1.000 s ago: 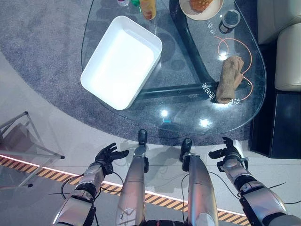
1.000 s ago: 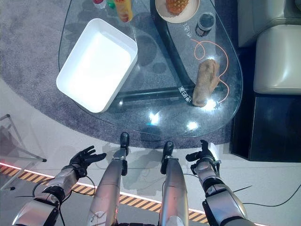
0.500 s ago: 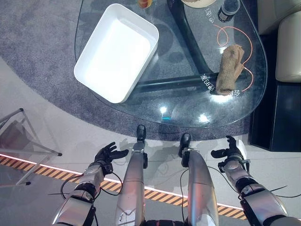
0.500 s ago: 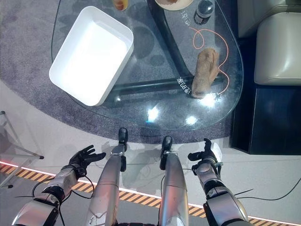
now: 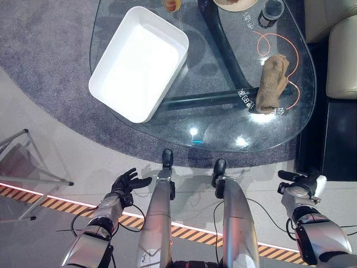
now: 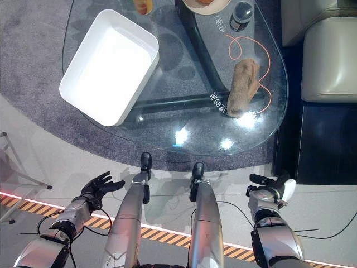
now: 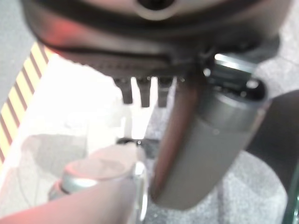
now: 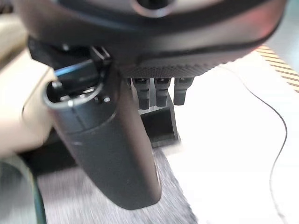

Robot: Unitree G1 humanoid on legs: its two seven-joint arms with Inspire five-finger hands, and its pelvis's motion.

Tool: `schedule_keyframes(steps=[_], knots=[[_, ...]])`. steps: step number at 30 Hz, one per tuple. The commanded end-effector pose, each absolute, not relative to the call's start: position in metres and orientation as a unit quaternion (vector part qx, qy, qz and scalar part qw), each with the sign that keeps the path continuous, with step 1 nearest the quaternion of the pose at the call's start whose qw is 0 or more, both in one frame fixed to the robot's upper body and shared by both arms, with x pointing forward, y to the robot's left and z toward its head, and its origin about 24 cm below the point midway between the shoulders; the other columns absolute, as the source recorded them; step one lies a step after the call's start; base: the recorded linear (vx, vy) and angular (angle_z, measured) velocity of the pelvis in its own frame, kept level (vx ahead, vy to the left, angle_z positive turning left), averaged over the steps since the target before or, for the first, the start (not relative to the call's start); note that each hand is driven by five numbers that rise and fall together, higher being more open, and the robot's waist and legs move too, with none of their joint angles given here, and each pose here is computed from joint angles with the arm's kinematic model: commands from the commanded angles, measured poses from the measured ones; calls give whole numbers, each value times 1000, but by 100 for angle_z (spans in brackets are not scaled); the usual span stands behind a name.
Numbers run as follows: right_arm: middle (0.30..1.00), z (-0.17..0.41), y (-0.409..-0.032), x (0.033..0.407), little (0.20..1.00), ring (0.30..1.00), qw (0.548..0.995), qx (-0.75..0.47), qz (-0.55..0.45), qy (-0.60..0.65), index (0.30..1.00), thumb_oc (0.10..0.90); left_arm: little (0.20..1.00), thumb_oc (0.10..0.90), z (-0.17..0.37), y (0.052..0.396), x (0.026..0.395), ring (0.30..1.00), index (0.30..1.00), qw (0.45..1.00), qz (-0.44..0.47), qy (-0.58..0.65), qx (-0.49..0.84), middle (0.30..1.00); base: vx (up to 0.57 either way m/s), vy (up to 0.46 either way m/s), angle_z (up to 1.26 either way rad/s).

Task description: Wipe the table with a cloth and put it in the basket.

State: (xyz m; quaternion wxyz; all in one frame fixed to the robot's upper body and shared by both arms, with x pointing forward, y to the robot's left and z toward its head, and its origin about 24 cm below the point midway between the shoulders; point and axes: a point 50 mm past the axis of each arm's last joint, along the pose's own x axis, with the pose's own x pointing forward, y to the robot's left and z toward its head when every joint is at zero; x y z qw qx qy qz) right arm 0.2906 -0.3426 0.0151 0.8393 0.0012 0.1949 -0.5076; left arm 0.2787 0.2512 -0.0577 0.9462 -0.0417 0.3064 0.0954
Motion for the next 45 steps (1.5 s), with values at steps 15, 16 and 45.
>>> schedule_keyframes(steps=[15,16,45], knots=[[900,218,-325,323,900,900,779,-60,-543,-307,900,800,900,800,-72,267,253,900,900,936,125,329,-26,900,-2,4,0],[900,220,-322,323,900,900,780,-62,-538,-313,900,800,900,800,-72,267,253,900,900,936,125,329,-26,900,-5,32,0],[900,211,-233,370,900,900,902,-129,-342,-230,900,800,900,800,-77,248,255,900,900,939,102,328,-28,900,0,3,0]])
